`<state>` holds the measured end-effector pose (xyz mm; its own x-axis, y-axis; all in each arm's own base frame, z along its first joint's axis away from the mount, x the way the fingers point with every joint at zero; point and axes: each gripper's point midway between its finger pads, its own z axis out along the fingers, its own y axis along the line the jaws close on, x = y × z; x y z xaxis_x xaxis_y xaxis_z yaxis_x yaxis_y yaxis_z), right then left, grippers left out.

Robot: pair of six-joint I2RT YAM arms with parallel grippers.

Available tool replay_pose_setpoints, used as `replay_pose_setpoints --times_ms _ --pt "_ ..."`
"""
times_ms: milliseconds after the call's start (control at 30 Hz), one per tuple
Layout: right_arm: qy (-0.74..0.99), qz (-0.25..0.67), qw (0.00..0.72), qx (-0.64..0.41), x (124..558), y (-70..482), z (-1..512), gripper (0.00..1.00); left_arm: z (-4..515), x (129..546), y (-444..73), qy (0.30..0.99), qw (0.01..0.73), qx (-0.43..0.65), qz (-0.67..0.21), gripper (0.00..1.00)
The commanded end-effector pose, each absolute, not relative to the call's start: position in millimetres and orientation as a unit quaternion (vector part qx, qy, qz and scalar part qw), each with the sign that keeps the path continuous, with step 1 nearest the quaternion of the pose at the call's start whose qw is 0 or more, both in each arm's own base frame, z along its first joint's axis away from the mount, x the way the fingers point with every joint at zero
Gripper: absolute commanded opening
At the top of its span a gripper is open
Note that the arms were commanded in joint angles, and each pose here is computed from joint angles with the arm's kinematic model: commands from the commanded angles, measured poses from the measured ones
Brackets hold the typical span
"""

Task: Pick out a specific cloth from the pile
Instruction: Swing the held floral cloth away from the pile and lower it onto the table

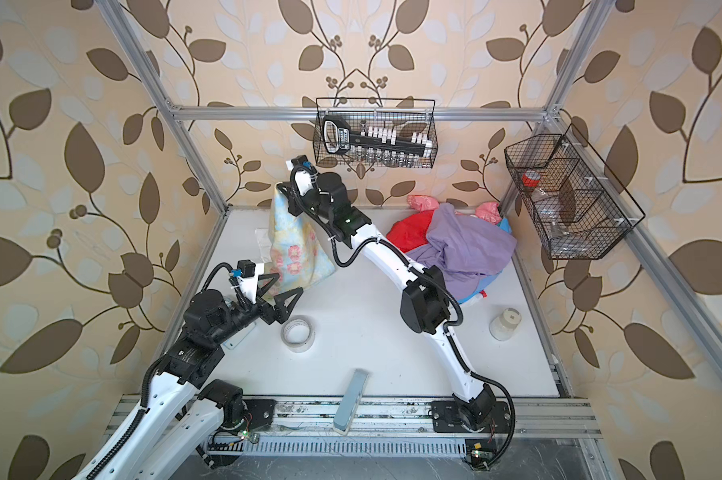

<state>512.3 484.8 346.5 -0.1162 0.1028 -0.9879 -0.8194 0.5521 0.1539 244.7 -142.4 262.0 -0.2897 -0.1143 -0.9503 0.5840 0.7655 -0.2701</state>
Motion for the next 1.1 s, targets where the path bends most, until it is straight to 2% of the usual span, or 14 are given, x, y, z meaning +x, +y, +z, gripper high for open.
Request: replay_pose_setpoints --times_ms 0,167,367,600,733,933,1067 --pt "0.627 0.432 0.583 -0.282 507 499 337 0.0 270 245 -143 0.73 0.594 0.168 -0.293 0.99" --pt "0.653 0.459 0.526 -0.296 498 509 287 0.0 269 247 -141 0.731 0.596 0.167 -0.286 0.99" --pt "0.683 0.475 0.441 -0.337 460 540 220 0.0 272 246 -140 0.728 0.601 0.166 -0.284 0.99" --pt "0.732 0.473 0.352 -0.342 450 545 143 0.0 273 244 -139 0.725 0.605 0.165 -0.284 0.99" --pt "0.766 0.447 0.311 -0.342 447 539 97 0.09 273 243 -139 0.725 0.605 0.166 -0.284 0.99" --pt "0.802 0.407 0.266 -0.346 439 525 45 0.4 273 243 -140 0.725 0.605 0.166 -0.283 0.99" --pt "0.82 0.38 0.257 -0.342 442 516 22 0.49 272 243 -139 0.726 0.605 0.165 -0.282 0.99"
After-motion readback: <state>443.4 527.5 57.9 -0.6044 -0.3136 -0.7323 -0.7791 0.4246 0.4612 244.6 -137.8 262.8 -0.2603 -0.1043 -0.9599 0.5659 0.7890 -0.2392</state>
